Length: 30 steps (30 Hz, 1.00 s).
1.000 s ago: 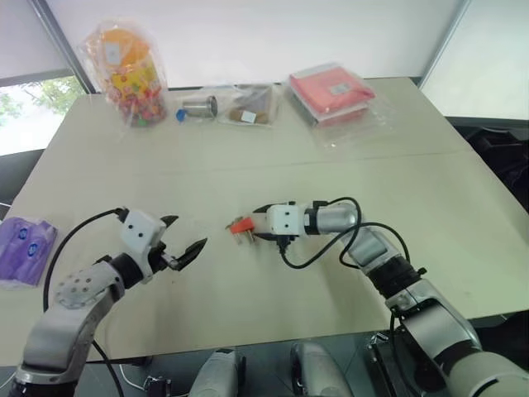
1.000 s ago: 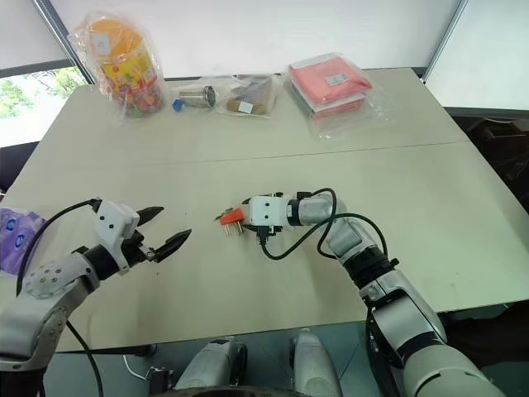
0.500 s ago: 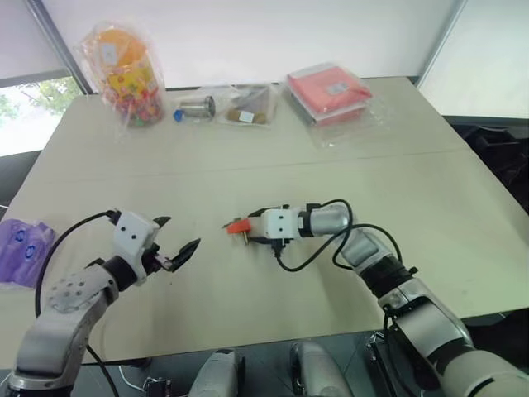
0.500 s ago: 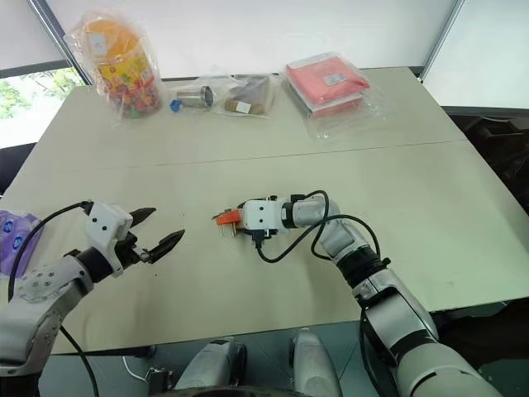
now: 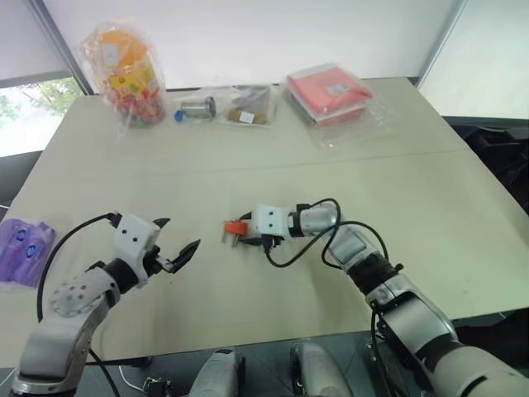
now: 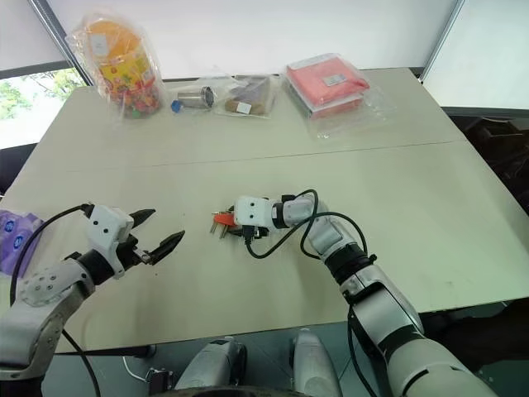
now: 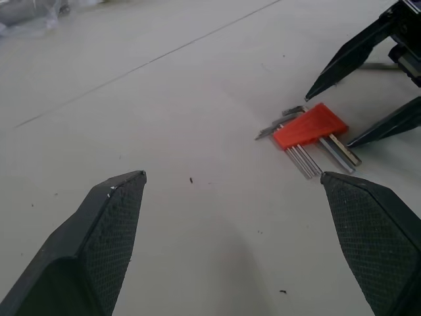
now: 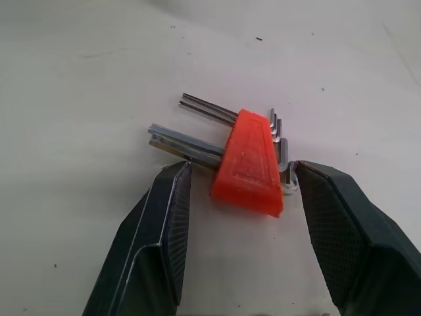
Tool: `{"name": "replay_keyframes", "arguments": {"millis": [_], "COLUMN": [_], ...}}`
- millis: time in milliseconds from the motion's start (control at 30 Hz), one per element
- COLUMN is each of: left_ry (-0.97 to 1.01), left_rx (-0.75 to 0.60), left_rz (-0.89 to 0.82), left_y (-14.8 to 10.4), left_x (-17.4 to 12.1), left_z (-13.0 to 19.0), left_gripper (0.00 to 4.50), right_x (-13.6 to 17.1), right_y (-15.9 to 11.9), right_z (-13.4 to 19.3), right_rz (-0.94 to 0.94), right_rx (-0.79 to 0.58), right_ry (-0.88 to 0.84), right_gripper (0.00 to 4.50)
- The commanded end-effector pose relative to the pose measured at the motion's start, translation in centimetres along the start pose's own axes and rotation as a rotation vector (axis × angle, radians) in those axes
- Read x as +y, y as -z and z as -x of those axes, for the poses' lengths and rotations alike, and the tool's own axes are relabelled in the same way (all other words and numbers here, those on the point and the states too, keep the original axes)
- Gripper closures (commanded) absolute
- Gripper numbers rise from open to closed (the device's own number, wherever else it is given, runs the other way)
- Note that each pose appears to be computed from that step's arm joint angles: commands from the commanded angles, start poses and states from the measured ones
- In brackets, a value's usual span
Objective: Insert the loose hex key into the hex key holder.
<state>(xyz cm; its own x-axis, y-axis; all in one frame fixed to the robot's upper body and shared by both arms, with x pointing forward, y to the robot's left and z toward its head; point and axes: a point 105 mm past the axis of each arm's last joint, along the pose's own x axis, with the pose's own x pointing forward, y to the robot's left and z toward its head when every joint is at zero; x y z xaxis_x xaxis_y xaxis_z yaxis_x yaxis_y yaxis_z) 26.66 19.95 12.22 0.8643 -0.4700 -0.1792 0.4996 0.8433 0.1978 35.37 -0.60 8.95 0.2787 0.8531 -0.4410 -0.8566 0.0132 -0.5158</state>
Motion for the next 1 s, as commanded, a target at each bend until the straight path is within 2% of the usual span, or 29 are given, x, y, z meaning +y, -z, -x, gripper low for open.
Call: {"name": "replay_keyframes", "arguments": {"millis": [33, 300, 767, 933, 1000], "left_ry": [0.007, 0.001, -0.014, -0.031, -0.032], "left_rx": [-0.044, -0.045, -0.057, -0.063, -0.065], "left_rz": [-0.039, -0.050, -0.078, -0.063, -0.047], "left_y": [-1.1, -1.1, -1.9, -2.0, -2.1], "left_x": [-0.6, -0.7, 0.2, 0.7, 0.8], "left_z": [-0.1, -0.3, -0.6, -0.4, -0.2], "left_gripper": [0.05, 0.05, 0.05, 0.00, 0.00], "right_x": [-0.3, 0.0, 1.2, 1.4, 1.3], "right_y": [2.7, 4.8, 5.6, 5.6, 5.6], "right_z": [0.6, 1.0, 0.8, 0.7, 0.7], "right_rz": [-0.080, -0.141, -0.210, -0.215, -0.219], "right_rx": [0.097, 0.164, 0.182, 0.183, 0.182], "right_ry": [0.009, 0.008, -0.017, -0.027, -0.025], "right_gripper": [1.94, 1.94, 1.94, 3.49, 3.48]}}
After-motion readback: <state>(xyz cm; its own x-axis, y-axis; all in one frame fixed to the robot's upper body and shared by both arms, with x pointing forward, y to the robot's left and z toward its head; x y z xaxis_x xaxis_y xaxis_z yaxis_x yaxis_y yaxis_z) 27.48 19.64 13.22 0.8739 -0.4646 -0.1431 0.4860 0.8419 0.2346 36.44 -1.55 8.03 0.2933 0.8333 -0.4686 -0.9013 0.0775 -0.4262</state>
